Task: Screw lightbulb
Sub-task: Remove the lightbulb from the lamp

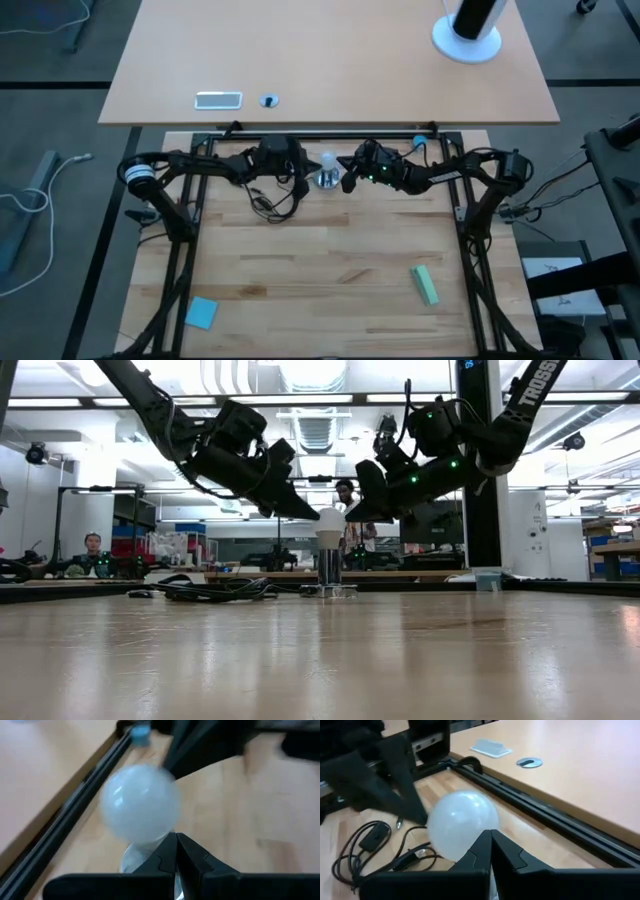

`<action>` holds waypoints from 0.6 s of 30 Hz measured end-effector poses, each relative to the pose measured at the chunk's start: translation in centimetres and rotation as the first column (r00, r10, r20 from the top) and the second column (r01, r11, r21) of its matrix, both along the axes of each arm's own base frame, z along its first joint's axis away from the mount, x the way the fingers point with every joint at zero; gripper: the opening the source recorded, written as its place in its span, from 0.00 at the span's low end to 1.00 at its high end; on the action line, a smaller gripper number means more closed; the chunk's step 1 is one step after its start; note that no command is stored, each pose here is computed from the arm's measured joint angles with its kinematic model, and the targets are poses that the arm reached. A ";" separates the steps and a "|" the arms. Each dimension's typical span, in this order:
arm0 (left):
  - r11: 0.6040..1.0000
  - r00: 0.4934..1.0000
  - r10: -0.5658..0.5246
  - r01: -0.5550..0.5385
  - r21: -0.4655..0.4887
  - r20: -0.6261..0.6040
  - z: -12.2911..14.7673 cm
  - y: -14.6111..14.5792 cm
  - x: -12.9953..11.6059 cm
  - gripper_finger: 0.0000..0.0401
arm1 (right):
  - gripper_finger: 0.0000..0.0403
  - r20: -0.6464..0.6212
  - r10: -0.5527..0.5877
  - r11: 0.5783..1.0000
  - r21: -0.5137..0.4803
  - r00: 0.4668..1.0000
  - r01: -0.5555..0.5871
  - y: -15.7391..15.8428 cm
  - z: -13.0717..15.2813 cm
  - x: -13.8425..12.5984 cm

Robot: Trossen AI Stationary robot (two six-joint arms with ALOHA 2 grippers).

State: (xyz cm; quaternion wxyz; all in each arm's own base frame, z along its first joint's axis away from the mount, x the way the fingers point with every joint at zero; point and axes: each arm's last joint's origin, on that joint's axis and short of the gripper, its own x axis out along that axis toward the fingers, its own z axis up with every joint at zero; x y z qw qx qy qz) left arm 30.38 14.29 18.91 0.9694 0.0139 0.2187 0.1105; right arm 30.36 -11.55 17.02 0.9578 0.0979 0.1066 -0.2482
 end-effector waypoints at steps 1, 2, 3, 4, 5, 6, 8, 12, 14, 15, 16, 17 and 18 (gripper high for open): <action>1.000 1.000 0.017 -0.017 -0.004 -0.019 -0.2 0.0 -0.1 0.00 | 0.00 -0.004 0.003 1.000 0.002 1.000 -0.003 0.0 0.0 0.0; 0.999 0.999 0.033 -0.033 -0.007 -0.033 -0.2 0.0 -0.2 0.00 | 0.00 -0.012 0.005 1.000 0.005 1.000 -0.005 0.1 -0.1 0.0; 0.999 0.998 0.054 -0.054 -0.004 -0.046 -0.2 0.0 -0.3 0.00 | 0.00 -0.022 0.006 1.000 0.009 1.000 -0.005 0.1 -0.1 -0.1; 0.998 0.996 0.070 -0.070 0.000 -0.054 -0.1 0.0 -0.4 0.00 | 0.00 -0.030 0.006 1.000 0.013 1.000 -0.005 0.1 -0.1 -0.1; 0.997 0.995 0.080 -0.080 0.002 -0.058 0.0 0.0 -0.5 0.00 | 0.00 -0.034 0.005 1.000 0.014 0.999 -0.005 0.2 0.0 -0.2; 0.996 0.994 0.090 -0.089 0.005 -0.062 0.2 0.0 -0.7 0.00 | 0.00 -0.039 0.007 1.000 0.017 0.999 -0.006 0.2 0.1 -0.2; 0.996 0.995 0.086 -0.085 0.020 -0.052 0.6 -0.1 -0.7 0.00 | 0.00 -0.037 0.016 1.000 0.022 0.999 -0.015 0.6 0.3 -0.2; 0.986 0.992 0.124 -0.120 0.116 -0.031 1.2 0.1 -0.7 0.00 | 0.00 -0.028 0.058 0.998 0.016 0.998 -0.057 1.6 0.7 0.0; 0.963 0.980 0.199 -0.193 0.187 -0.016 1.3 0.7 -0.7 0.00 | 0.00 -0.026 0.067 0.998 0.013 0.997 -0.066 1.8 0.8 0.1; 0.954 0.975 0.222 -0.216 0.209 -0.006 1.1 1.1 -0.6 0.00 | 0.00 -0.023 0.067 0.998 0.012 0.997 -0.067 1.8 0.9 0.2; 0.950 0.973 0.231 -0.226 0.217 0.004 0.9 1.4 -0.6 0.00 | 0.00 -0.020 0.067 0.998 0.007 0.998 -0.067 1.8 1.0 0.3; 0.948 0.972 0.235 -0.233 0.218 0.015 0.7 1.8 -0.5 0.00 | 0.00 -0.017 0.067 0.998 0.002 0.998 -0.067 1.7 1.0 0.4; 0.950 0.973 0.231 -0.231 0.209 0.023 0.5 2.0 -0.4 0.00 | 0.00 -0.017 0.066 0.998 -0.003 0.998 -0.066 1.6 1.1 0.5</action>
